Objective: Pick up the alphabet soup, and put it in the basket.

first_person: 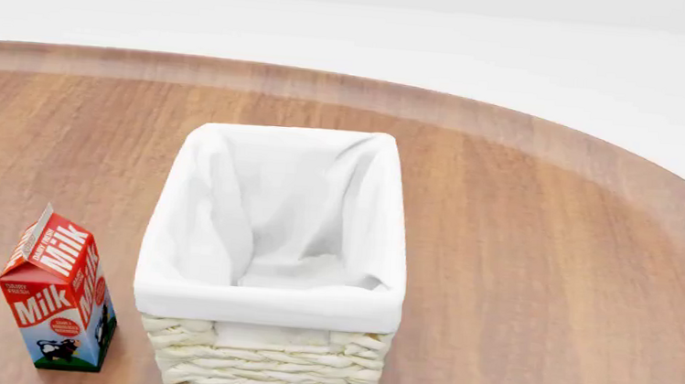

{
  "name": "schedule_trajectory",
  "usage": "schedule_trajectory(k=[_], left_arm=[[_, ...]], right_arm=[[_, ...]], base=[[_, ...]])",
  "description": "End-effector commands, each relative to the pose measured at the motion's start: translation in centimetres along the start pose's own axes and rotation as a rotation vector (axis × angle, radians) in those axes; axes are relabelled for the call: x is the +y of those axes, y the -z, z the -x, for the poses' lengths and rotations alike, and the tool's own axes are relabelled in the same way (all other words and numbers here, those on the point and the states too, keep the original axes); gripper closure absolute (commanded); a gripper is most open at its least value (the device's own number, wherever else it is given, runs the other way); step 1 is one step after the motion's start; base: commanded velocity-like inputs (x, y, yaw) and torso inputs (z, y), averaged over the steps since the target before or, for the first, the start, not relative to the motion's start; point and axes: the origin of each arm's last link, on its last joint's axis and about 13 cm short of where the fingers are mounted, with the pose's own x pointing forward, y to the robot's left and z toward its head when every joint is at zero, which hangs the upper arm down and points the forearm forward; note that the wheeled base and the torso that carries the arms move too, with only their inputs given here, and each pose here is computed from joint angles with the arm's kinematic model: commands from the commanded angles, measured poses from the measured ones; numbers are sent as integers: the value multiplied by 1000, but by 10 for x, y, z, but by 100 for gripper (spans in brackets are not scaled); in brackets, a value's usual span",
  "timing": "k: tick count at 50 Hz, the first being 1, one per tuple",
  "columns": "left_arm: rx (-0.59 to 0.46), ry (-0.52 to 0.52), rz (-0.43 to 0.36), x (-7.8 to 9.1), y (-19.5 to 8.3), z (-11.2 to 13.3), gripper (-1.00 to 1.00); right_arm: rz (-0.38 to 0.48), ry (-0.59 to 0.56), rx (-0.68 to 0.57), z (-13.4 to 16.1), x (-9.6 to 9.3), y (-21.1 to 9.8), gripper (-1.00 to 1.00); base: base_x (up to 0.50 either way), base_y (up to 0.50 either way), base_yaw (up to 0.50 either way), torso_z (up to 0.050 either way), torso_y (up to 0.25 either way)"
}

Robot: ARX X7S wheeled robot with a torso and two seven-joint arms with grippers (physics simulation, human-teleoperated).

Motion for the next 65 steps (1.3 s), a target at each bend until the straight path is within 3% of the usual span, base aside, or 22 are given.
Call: schedule_trajectory(k=[1,18,65], left_arm=[[1,2,-2,-1,-1,0,-100],[0,2,2,-1,-2,1,-100],[0,9,0,-2,-1,2,-100]], right_arm=[[6,11,38,-3,-2,5,-100],[87,22,71,-6,1,11,-100],[16,-40,31,-7,2,14,-100]], base=[[0,0,0,0,0],[0,0,0,0,0],[0,0,0,0,0]])
